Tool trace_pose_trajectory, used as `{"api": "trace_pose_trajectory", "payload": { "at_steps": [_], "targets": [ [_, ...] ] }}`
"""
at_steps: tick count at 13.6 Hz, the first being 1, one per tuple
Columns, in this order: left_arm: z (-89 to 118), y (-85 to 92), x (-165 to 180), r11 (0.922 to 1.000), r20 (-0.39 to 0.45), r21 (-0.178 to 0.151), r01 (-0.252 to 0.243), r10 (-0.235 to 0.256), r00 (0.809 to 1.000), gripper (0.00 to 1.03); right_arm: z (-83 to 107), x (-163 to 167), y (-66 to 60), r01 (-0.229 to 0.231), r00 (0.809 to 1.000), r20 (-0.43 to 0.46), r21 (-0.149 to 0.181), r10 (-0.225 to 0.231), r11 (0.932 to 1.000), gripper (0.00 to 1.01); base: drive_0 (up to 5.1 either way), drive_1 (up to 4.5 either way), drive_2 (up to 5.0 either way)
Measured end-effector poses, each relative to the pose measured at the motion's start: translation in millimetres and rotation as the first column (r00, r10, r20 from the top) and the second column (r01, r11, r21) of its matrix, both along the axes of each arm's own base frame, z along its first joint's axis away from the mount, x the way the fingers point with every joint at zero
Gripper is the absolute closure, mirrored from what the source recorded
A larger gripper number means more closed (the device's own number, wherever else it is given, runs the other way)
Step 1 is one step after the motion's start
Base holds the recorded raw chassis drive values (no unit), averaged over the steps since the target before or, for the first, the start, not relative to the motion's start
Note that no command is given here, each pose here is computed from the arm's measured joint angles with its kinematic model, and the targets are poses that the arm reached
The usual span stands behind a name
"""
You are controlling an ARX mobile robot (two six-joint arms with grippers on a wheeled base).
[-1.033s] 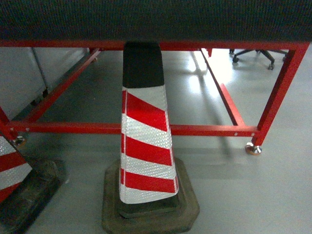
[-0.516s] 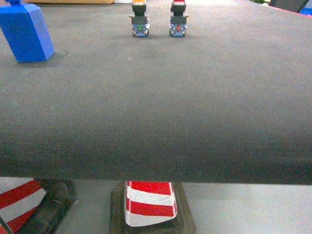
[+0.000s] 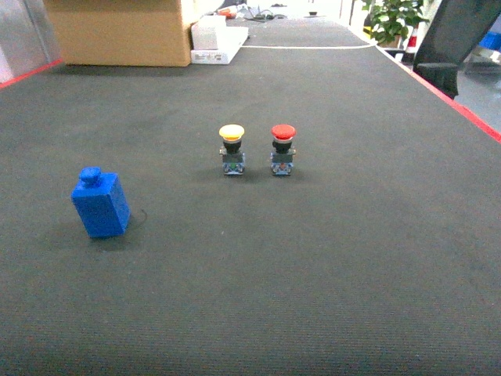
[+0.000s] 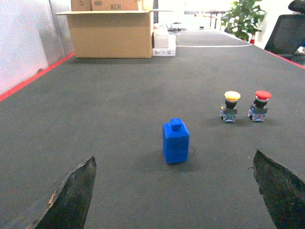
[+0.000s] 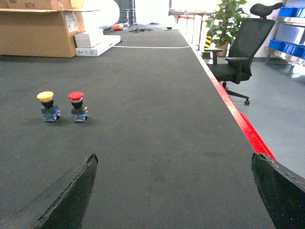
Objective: Pick blue part to blue bin on bottom shelf
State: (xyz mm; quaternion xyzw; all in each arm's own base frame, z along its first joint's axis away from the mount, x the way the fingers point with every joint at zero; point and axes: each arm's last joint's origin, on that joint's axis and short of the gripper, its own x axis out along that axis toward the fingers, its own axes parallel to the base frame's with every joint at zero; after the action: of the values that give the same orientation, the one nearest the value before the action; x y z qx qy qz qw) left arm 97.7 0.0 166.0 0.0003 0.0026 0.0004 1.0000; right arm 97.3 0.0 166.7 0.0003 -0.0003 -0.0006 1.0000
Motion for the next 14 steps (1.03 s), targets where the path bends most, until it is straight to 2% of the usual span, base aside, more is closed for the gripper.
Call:
{"api": "trace_pose_trajectory", "payload": {
  "at_steps": [14],
  "targets": [
    [0.0,0.0,0.0,1.0,0.001,0.0,0.002,-0.002,1.0,0.05,0.2,0.0,0.0,-0.001,1.0,0.002,0.0,0.001,1.0,0.03,0.0,0.0,0.0]
  ]
}}
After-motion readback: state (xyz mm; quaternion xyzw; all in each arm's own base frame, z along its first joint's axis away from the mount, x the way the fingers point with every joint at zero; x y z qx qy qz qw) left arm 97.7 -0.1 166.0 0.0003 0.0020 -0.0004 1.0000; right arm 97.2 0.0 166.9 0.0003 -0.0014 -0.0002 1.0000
